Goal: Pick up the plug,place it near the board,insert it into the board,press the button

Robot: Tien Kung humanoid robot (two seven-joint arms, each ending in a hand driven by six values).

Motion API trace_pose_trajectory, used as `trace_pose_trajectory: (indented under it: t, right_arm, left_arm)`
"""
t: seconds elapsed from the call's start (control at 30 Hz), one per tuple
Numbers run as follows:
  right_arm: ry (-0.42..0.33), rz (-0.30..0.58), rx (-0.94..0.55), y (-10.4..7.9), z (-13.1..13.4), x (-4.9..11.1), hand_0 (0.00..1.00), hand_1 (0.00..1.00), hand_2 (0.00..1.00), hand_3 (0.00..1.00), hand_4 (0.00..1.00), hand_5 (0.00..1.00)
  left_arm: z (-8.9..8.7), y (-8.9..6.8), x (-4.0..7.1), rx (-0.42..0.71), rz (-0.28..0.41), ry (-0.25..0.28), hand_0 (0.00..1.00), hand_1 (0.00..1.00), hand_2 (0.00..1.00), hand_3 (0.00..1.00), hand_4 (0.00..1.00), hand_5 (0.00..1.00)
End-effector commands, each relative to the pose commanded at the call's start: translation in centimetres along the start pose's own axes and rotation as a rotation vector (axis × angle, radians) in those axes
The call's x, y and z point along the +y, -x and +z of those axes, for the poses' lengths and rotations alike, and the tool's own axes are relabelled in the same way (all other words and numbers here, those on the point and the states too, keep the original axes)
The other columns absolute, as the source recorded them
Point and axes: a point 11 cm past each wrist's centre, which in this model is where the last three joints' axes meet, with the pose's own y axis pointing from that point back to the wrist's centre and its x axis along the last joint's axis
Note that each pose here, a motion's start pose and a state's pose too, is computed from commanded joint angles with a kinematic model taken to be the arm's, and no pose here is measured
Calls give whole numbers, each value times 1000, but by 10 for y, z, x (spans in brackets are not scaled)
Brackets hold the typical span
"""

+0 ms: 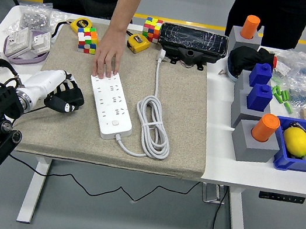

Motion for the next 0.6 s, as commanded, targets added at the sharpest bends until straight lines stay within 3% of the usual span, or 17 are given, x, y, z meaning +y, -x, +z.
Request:
trace_pose_trajectory:
  t: [0.17, 0.2, 0.37, 0.4, 0.57, 0.6]
  right_arm:
    - [-3, -2, -1, 1, -1, 0, 779, 718, 717, 747, 998, 935]
    - [-5, -1, -2, 1, -1, 0, 779, 718, 717, 747, 998, 935]
    - [-7, -1, -5, 1, -3, 0, 779, 718, 717, 747, 998, 935]
    - [-7, 0, -5, 1, -4, 0, 778, 718, 717, 747, 998, 935]
    - [-7, -1, -5, 1, -4, 0, 778, 718, 717, 747, 998, 935]
    - [-7, -2, -5, 1, -4, 0, 778, 718, 717, 747, 998, 935]
  left_arm:
    - [0, -2, -1, 3, -13, -4, 467, 575, 575, 573, 841, 137]
    - [-1, -2, -1, 6, -16, -5, 540, 664, 601, 590, 910, 155]
    - [-1, -1, -1, 7, -27, -6, 540, 664, 601, 590, 910, 155]
    - [0, -1, -1, 8, -26, -5, 606, 724, 638, 604, 949, 164]
    - [0, -4, -1, 3, -25, -4, 606, 724, 638, 604, 949, 164]
    - [0, -4, -1, 0, -28, -5, 641, 752, 679, 615, 965, 169]
